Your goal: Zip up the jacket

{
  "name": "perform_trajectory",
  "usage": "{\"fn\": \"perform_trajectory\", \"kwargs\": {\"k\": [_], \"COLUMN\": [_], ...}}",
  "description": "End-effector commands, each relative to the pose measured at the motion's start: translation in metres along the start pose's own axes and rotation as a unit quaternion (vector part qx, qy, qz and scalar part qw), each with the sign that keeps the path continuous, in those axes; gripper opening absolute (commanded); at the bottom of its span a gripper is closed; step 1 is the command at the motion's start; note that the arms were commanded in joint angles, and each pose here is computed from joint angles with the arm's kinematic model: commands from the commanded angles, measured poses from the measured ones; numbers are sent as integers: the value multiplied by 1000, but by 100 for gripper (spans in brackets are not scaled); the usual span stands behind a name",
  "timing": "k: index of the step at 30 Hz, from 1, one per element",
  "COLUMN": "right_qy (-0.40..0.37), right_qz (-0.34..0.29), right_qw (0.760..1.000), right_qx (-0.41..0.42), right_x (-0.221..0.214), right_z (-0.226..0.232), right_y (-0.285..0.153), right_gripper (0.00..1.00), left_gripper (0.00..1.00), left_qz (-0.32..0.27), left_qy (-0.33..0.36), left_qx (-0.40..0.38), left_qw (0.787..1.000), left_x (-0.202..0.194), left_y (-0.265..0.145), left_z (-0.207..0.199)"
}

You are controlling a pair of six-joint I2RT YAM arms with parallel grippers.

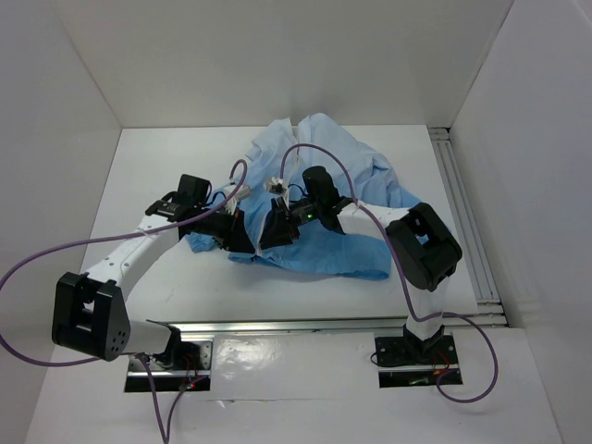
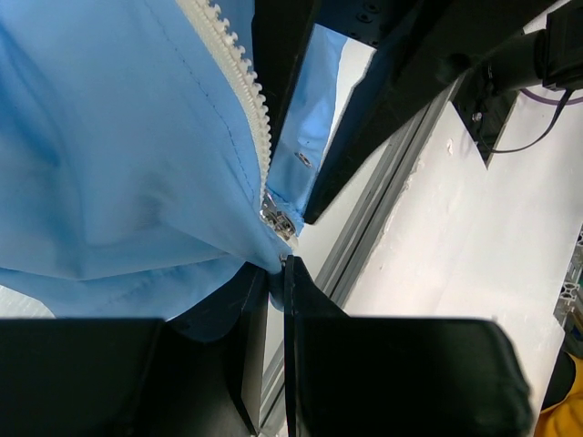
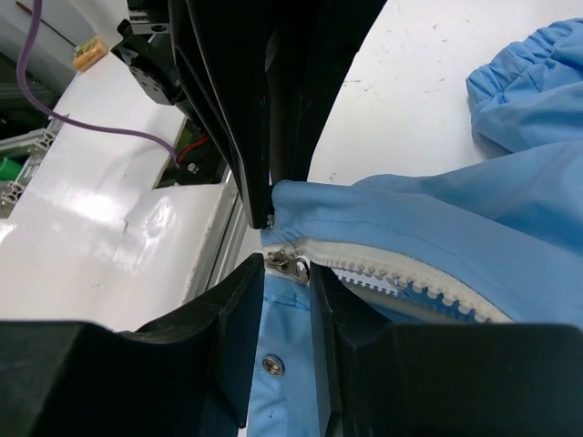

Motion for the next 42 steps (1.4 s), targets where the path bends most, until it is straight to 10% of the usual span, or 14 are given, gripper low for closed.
{"fn": "perform_trajectory", "kwargs": {"k": [1, 19, 26, 42], "right_qy": [-34, -29, -44, -126], "right_qz": [-7, 8, 9, -6], "right_qw": [999, 999, 998, 977], "right_qx": [12, -14, -51, -173], "right_x": [24, 16, 20, 50], "right_z": [11, 8, -2, -10], "right_y": [-1, -3, -5, -22], "right_gripper": [33, 22, 0, 0], "left_gripper": [0, 0, 0, 0], "left_qz": [-10, -9, -9, -13], "left_qy": [15, 10, 10, 14], "left_qx": [-20, -16, -21, -30], "left_qw": [1000, 1000, 1000, 999], "left_x": [5, 6, 6, 7], "left_y": [0, 2, 2, 0], "left_z": [-4, -1, -2, -7]}}
Point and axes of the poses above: each gripper's point midway between its finger pads, its own y axis out along the fingers, its own z axis along the line the jaws close on, x = y × z, the point moved 2 cm from there along -y, back along the fingers, and after that the axes turned 6 degrees about -y, right-handed, at the moved point
